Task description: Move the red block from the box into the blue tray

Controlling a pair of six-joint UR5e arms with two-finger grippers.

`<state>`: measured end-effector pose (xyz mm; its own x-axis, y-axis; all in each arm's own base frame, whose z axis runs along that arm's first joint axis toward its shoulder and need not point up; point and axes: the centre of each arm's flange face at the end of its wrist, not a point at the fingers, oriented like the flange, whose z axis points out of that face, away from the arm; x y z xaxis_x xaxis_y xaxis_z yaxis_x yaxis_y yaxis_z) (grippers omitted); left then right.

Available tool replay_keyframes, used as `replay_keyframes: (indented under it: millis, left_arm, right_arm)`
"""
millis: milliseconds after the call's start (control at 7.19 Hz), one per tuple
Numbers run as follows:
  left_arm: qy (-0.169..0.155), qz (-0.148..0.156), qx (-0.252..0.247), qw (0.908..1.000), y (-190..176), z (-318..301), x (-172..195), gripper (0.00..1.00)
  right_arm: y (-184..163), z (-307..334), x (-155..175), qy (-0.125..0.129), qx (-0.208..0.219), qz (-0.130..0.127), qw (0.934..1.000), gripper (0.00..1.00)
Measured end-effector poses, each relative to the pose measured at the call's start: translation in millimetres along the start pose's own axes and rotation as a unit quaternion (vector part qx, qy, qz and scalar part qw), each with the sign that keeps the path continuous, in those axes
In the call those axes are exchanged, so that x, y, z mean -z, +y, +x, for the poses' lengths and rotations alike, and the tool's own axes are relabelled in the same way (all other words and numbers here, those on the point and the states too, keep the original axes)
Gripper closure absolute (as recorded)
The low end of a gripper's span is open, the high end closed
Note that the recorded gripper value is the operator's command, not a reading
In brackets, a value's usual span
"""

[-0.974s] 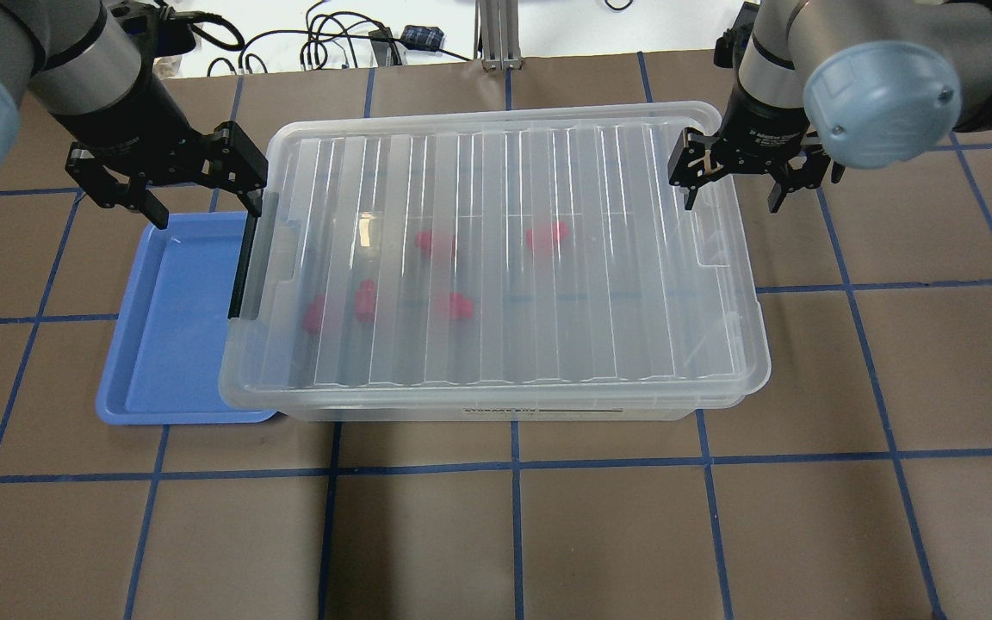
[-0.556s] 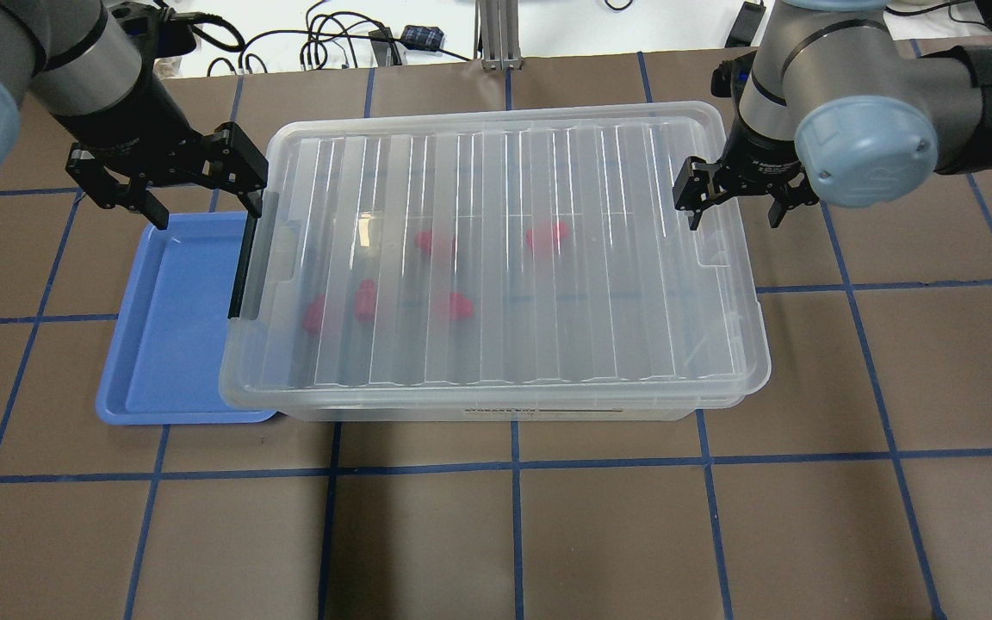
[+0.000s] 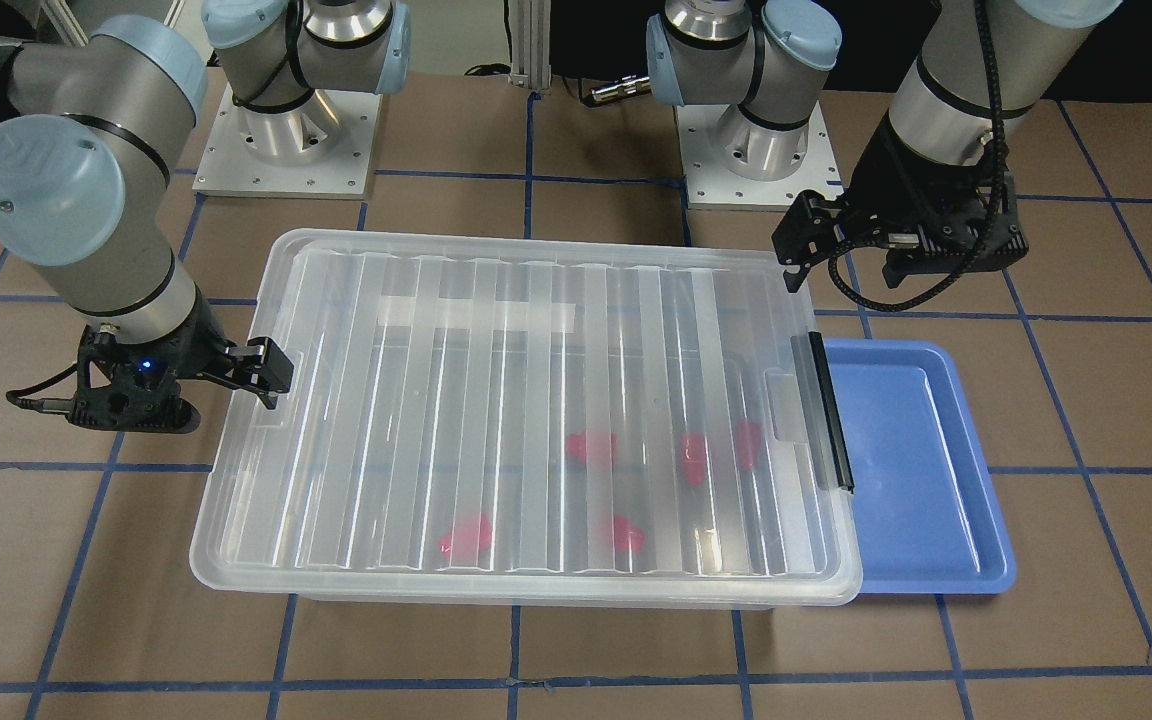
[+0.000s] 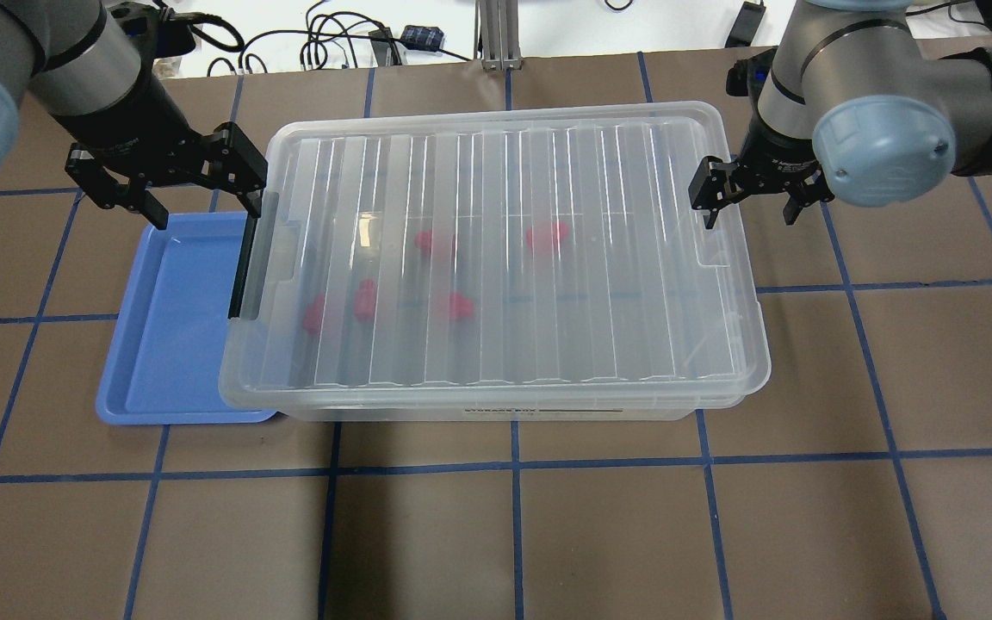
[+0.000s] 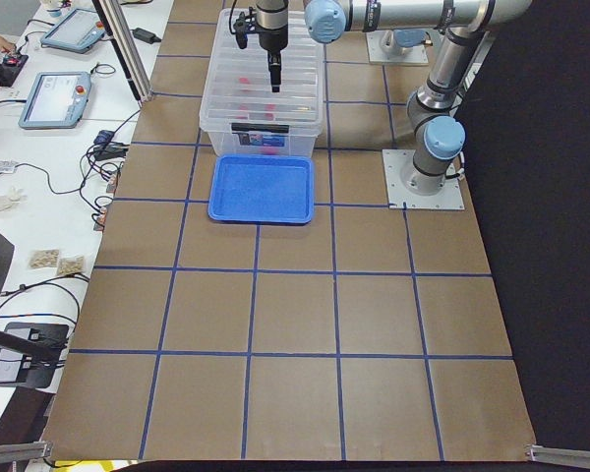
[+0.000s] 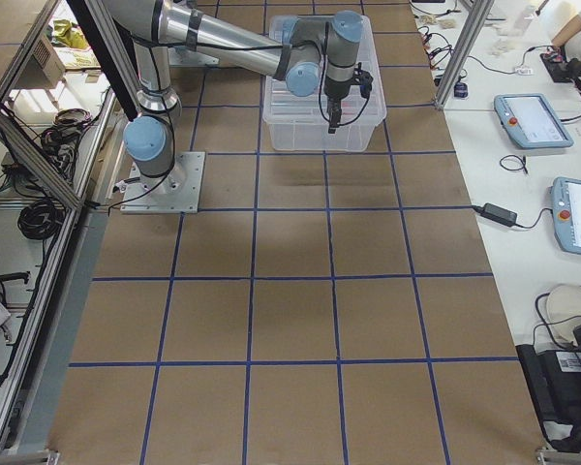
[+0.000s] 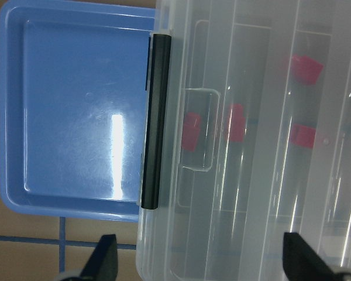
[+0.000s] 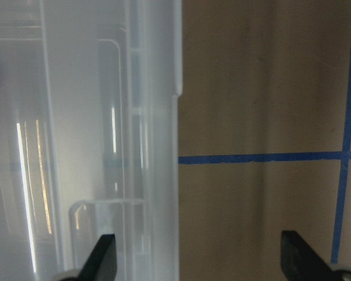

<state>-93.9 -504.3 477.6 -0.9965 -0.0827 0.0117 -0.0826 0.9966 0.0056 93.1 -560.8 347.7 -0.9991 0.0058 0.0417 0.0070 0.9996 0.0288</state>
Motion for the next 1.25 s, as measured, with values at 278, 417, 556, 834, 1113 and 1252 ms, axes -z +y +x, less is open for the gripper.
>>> replay_keyframes:
  millis: [278,417,556,834,1113,1252]
  left_arm:
    - [0.004,-0.001,0.001,1.0,0,0,0,0.0]
    - [0.005,-0.002,0.002,1.0,0,-1,-1,0.0]
    - [0.005,-0.003,0.002,1.0,-1,-1,-1,0.0]
    - [0.004,-0.004,0.003,1.0,-2,-1,-3,0.0]
    - [0.007,-0.005,0.002,1.0,-5,-1,-6,0.0]
    - [0.009,-0.007,0.002,0.9999,-9,-1,-10,0.0]
  right_arm:
    - [0,17,-2,0.008,0.004,-0.003,1.0,0.0]
    - [0,26,-3,0.018,0.008,-0.005,0.9998,0.0]
    - [0,33,-3,0.026,0.011,-0.006,0.9996,0.0]
    - [-1,48,-3,0.035,0.015,-0.009,0.9992,0.0]
    - [-3,72,-4,0.038,0.022,-0.012,0.999,0.0]
    - [-3,83,-4,0.038,0.026,-0.013,0.9989,0.0]
